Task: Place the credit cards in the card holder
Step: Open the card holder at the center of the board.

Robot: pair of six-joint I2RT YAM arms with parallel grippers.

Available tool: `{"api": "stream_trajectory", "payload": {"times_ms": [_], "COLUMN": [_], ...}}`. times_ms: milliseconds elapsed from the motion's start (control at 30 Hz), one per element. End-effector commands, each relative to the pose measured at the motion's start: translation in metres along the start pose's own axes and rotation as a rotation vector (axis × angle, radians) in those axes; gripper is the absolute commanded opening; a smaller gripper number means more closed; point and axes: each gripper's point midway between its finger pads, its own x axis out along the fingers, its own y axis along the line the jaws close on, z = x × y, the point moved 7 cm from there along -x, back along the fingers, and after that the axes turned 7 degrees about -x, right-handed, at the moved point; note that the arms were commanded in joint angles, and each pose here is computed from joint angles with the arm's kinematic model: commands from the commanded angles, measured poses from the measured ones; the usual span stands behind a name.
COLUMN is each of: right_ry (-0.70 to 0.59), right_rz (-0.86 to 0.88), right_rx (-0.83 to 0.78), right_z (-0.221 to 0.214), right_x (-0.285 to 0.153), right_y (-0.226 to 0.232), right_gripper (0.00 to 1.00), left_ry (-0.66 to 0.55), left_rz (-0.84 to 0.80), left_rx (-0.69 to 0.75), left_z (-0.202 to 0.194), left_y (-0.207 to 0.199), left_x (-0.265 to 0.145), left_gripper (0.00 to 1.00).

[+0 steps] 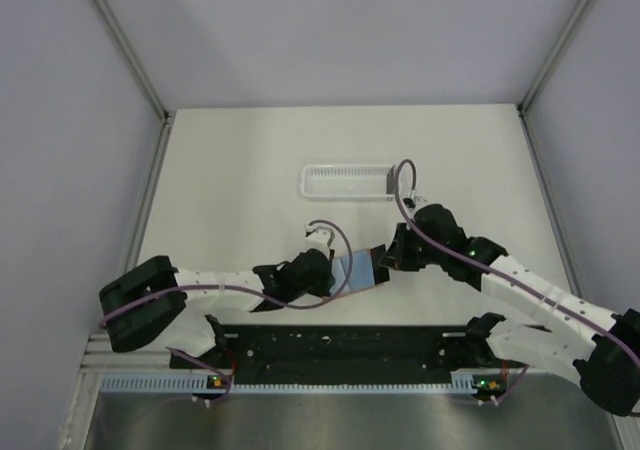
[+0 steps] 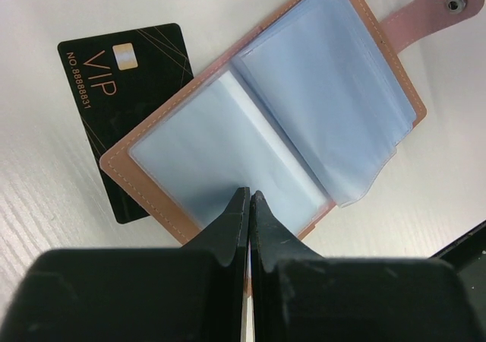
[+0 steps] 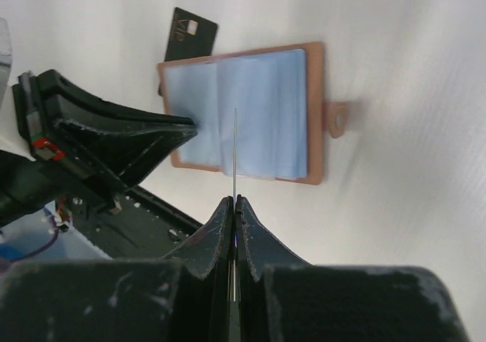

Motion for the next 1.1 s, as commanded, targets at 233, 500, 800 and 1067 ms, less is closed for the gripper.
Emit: {"api": "stream_trajectory", "payload": {"times_ms": [233, 500, 800, 1067], "right_ry": [0.086, 0.121, 0.176, 0.175], "right_rz": [0.294, 0.297, 0.188, -0.051], "right_rx": [-0.085, -0.157, -0.153, -0.158], "right_z": [0.016, 0.018, 0.011, 0.008], "right_x": [0.037, 0.062, 0.091, 0.088], "right_y": [0.043, 0.054, 0.046, 0.02], "right_gripper": [0.0, 0.0, 0.0, 0.0], "left_ry": [-0.068, -0.048, -0.033, -0.014], "left_rz": [-0.067, -0.045, -0.035, -0.022], "left_rx": [-0.061, -0.058, -0.065, -0.066], "left_z": [0.008, 0.0, -0.008, -0.014], "left_y": [-0.002, 0.005, 0.013, 0.015], "left_x": [-0.022, -0.02, -0.02, -0.017], "left_gripper": [0.0, 0.0, 0.0, 0.0]}}
